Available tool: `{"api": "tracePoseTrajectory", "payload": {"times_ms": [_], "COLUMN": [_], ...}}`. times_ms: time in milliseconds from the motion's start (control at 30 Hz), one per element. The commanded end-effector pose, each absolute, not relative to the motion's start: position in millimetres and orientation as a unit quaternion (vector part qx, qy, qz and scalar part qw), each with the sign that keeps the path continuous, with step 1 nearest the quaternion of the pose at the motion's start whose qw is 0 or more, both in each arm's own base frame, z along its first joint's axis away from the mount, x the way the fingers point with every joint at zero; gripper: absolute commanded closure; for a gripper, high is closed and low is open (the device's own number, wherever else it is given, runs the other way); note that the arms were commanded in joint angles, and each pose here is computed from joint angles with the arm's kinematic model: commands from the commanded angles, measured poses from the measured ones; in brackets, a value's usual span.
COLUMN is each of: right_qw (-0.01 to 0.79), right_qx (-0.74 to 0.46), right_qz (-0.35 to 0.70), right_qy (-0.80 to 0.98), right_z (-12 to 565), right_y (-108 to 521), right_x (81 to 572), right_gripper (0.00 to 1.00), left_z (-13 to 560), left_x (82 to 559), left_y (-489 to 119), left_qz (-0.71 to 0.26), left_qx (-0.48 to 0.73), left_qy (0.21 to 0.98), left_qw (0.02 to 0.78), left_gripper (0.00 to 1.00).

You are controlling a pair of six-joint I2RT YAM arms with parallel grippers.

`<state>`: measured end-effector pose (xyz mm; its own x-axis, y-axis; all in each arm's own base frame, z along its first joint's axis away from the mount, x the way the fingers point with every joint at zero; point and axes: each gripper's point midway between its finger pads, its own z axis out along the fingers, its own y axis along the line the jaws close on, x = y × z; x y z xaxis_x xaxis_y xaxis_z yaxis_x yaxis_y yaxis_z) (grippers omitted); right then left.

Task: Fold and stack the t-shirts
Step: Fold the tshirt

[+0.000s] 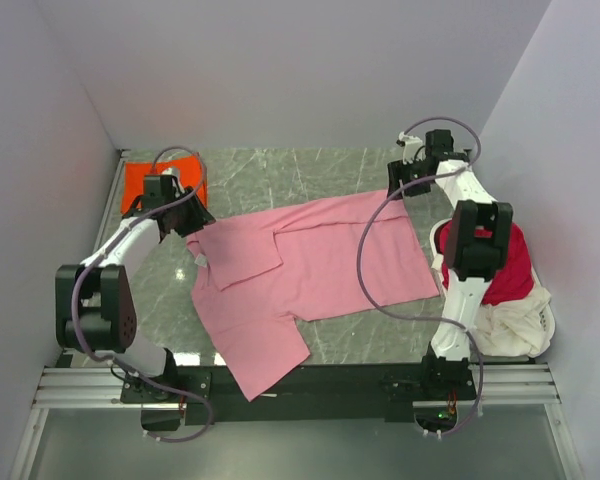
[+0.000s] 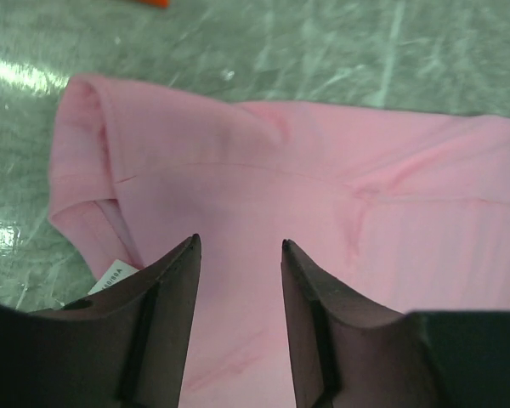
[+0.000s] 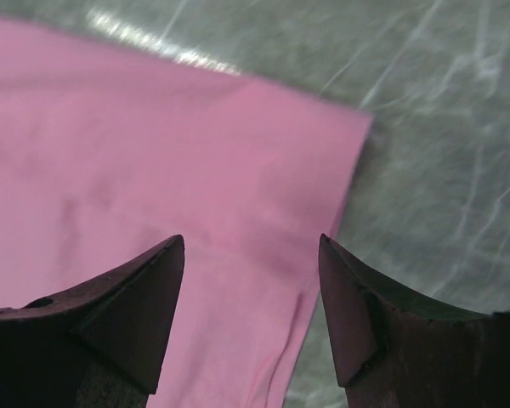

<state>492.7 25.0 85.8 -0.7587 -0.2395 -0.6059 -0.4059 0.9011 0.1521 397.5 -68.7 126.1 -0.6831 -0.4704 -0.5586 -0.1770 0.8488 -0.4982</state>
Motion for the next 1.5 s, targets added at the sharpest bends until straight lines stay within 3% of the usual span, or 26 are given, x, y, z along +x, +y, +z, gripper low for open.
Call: {"api": "tracePoseTrajectory", "payload": {"times_ms": [0, 433, 567, 700, 900, 1200, 1400, 1433, 1467], "right_qw": [0.304, 0.254, 0.26, 0.293, 0.333, 0.332, 0.314, 0.315, 0.315], "right_qx": [-0.107, -0.092, -0.089, -0.075, -0.06, -0.066, -0.086, -0.088, -0.094], "right_qz": [0.095, 0.107, 0.111, 0.088, 0.066, 0.047, 0.035, 0.034, 0.034], "right_qy": [0.942, 0.957, 0.955, 0.949, 0.939, 0.94, 0.945, 0.944, 0.944], "right_z": [85, 47, 49, 61, 80, 79, 77, 80, 85], "right_y": [3, 3, 5, -3, -10, -9, -14, -15, -15], "right_x": [529, 539, 545, 565, 591, 598, 581, 578, 573], "right_gripper": [0.32, 0.58, 0.9, 1.0, 1.0, 1.0, 0.81, 0.77, 0.65], "left_z": [112, 66, 47, 35, 27, 31, 51, 53, 61], "left_x": [406, 410, 407, 409, 413, 422, 423, 423, 424], "left_y": [-66, -62, -62, -46, -39, -41, -45, -46, -47], "left_qz": [-0.217, -0.197, -0.191, -0.18, -0.165, -0.174, -0.191, -0.193, -0.197], "left_qx": [-0.214, -0.243, -0.251, -0.271, -0.279, -0.267, -0.253, -0.25, -0.246], "left_qy": [0.889, 0.904, 0.909, 0.908, 0.909, 0.91, 0.904, 0.903, 0.901], "left_qw": [0.341, 0.292, 0.272, 0.263, 0.262, 0.265, 0.288, 0.29, 0.3], "left_gripper": [0.53, 0.59, 0.62, 0.7, 0.73, 0.72, 0.7, 0.69, 0.68]}}
